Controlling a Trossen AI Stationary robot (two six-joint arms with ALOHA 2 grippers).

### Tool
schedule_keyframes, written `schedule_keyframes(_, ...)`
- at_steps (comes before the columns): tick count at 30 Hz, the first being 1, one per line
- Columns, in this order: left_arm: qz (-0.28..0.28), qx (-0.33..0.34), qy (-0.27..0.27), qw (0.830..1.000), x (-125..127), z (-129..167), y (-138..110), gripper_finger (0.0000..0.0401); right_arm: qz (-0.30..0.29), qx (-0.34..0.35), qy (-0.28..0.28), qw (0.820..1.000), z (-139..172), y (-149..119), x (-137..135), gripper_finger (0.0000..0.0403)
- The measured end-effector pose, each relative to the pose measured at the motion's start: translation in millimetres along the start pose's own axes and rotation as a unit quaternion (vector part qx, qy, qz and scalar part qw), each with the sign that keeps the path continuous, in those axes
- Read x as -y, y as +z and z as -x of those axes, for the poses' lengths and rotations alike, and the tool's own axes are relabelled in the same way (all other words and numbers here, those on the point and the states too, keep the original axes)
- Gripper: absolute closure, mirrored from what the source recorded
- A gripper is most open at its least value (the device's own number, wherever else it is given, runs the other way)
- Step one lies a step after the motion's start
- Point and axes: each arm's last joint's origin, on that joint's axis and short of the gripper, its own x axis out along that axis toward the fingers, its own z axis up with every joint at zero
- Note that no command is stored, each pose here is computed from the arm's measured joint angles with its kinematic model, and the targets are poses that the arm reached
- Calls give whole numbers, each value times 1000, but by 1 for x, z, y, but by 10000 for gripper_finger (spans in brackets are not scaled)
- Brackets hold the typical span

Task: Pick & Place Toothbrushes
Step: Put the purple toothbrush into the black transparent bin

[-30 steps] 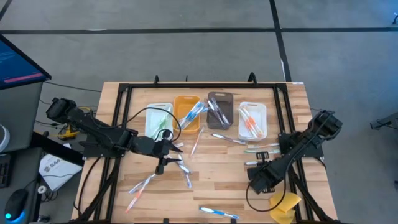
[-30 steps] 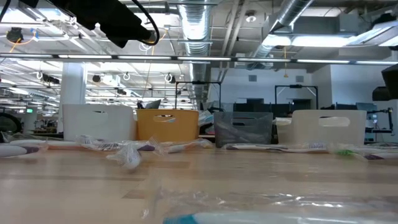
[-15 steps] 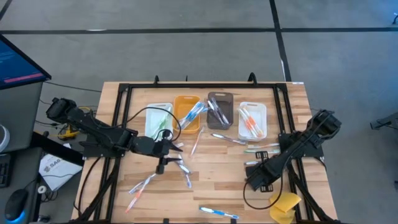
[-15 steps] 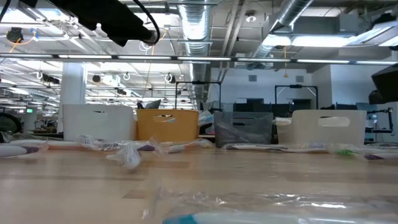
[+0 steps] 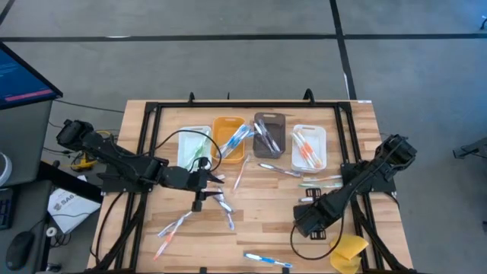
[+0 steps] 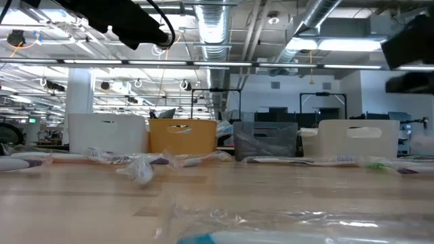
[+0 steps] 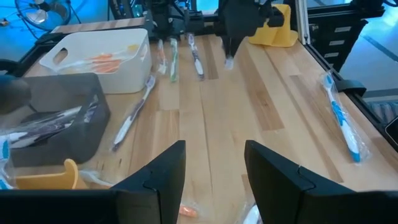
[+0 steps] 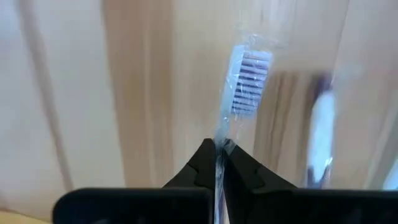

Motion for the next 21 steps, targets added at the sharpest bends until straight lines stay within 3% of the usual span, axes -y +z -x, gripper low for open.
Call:
schedule_keyframes(10,-2,2,0,1000,0,0,0,243,69,130,-53,988,45,31,-12,402)
schedule_keyframes(17,-21,22,-3,1000,0,0,4,243,134,243,-99,955,74,52,-21,403)
schedule_keyframes(21,-35,43,-33,998,2,0,8,243,175,297,-116,931,80,63,-24,403)
